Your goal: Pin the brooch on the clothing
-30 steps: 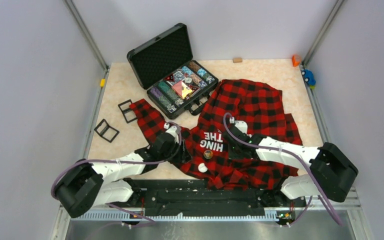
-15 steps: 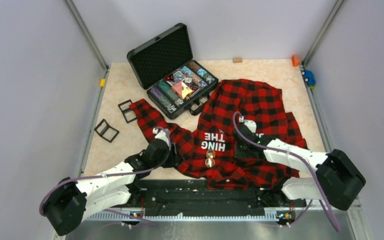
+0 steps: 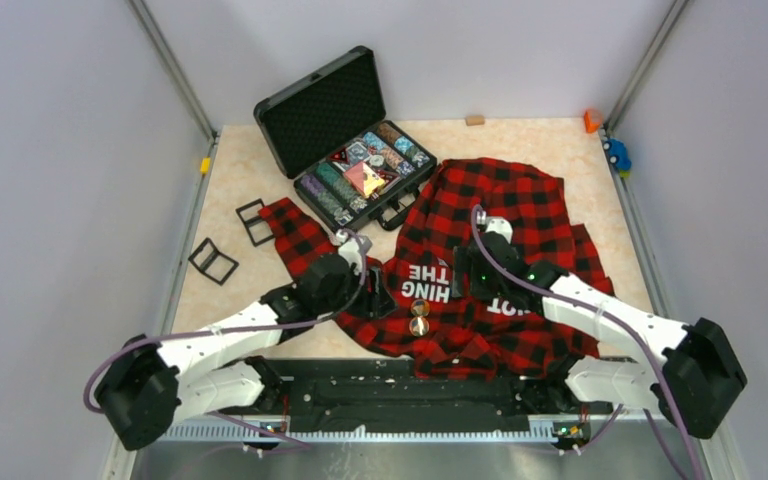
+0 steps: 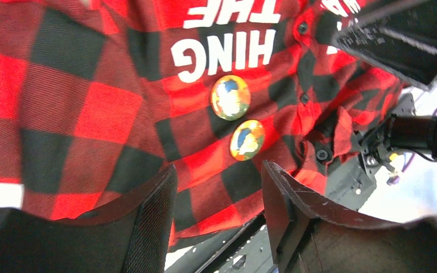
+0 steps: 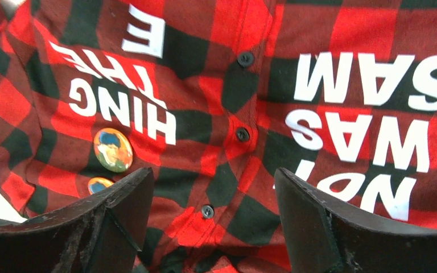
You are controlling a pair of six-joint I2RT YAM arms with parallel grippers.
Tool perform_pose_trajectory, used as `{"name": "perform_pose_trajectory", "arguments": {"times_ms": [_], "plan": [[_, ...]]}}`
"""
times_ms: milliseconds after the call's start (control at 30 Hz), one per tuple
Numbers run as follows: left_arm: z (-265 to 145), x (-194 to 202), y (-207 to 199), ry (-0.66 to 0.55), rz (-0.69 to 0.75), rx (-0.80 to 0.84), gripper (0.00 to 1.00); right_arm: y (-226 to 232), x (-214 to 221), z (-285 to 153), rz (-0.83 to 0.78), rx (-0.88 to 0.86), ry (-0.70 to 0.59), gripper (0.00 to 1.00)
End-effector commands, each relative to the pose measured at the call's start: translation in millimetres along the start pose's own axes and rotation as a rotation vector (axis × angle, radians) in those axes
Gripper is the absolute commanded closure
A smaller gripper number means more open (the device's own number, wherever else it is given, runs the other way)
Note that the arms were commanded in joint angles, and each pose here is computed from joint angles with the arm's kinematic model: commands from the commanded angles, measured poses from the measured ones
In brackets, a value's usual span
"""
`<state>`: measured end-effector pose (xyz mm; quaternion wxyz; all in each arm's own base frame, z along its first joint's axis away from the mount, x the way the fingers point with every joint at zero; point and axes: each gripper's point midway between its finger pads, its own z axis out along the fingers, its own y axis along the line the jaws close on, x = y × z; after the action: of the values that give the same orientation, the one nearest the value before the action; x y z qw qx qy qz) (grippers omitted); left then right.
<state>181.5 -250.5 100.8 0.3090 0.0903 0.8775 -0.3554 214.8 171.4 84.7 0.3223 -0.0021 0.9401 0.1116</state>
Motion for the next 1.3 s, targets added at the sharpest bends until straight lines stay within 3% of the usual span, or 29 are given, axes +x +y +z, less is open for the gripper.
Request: {"name": "perform_pose_trajectory", "arguments": {"times_ms": [0, 300, 733, 1033, 1267], "plan": [[16, 5, -35, 0.041, 0.050, 0.146, 0.40, 17, -52, 12, -0.036, -0.006, -0.123, 0.19], [24, 51, -44, 0.101, 0.057, 0.189, 0.41, 39, -111, 87, -0.050, -0.009, -0.185, 0.19], [35, 98, -11, 0.232, 0.105, 0.102, 0.41, 3, -95, 180, 0.085, 0.069, 0.016, 0.26], [43, 94, 1, 0.240, 0.111, -0.003, 0.41, -3, -118, 205, 0.098, 0.082, 0.031, 0.26], [38, 68, 1, 0.158, 0.095, -0.080, 0.39, 15, -138, 180, 0.044, -0.008, 0.007, 0.23]]}}
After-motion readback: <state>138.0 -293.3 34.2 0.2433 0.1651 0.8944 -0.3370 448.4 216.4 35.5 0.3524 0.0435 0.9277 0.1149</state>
